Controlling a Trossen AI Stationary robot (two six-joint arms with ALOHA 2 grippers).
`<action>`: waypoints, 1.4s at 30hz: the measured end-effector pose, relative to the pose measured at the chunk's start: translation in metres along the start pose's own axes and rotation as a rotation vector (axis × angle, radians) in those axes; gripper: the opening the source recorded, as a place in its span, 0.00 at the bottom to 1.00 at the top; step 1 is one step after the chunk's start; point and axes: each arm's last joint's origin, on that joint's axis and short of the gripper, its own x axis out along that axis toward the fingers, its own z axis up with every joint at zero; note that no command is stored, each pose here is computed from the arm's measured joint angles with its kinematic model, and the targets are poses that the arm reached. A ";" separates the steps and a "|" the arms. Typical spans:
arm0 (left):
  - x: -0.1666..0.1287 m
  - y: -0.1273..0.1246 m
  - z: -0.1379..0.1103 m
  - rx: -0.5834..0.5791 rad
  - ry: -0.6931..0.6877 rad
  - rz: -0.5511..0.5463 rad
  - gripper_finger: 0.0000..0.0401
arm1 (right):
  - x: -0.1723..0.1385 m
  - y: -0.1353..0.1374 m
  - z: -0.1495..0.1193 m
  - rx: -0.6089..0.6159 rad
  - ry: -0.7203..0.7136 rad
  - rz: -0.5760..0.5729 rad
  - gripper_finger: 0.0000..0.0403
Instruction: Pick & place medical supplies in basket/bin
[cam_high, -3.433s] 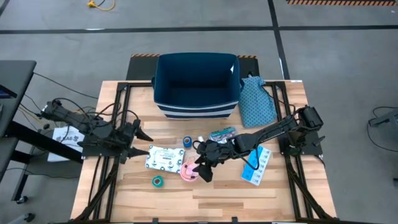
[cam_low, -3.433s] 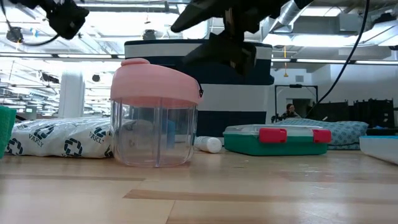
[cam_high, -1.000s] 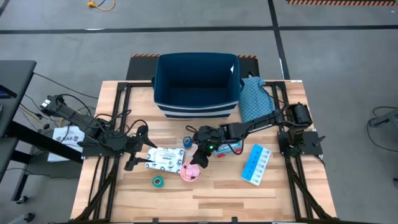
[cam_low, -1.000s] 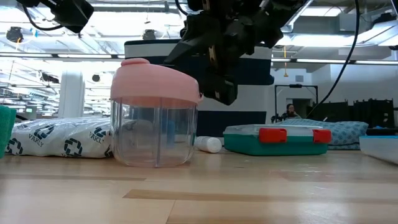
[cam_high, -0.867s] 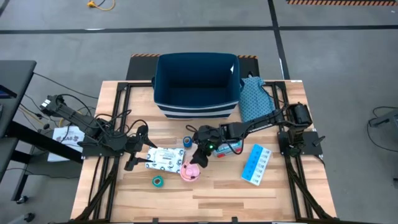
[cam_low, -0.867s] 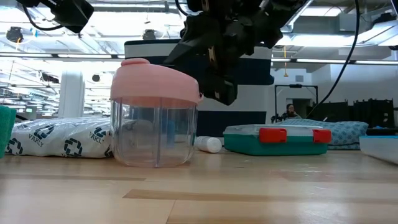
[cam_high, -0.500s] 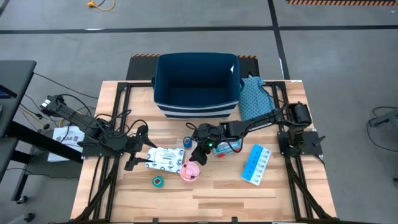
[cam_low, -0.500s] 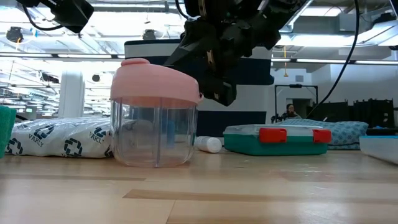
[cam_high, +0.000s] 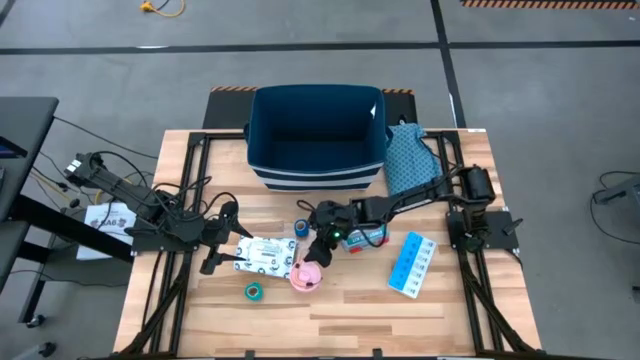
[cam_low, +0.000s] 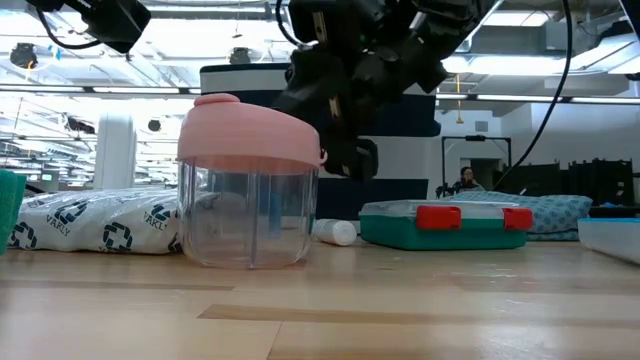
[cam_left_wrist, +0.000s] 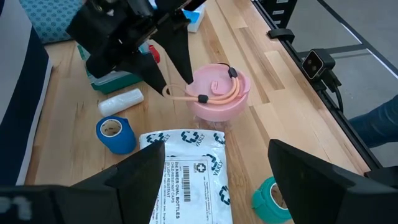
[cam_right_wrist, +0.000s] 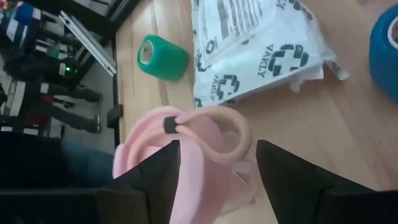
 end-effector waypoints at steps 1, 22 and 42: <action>0.000 0.000 0.000 0.000 0.000 0.000 0.69 | 0.000 0.000 0.000 -0.001 -0.003 0.002 0.51; 0.000 0.000 0.000 0.000 0.000 0.000 0.69 | 0.000 0.001 0.001 -0.009 -0.010 0.007 0.37; 0.000 0.000 0.000 0.000 0.000 0.001 0.69 | -0.004 -0.006 0.008 0.018 -0.035 -0.002 0.01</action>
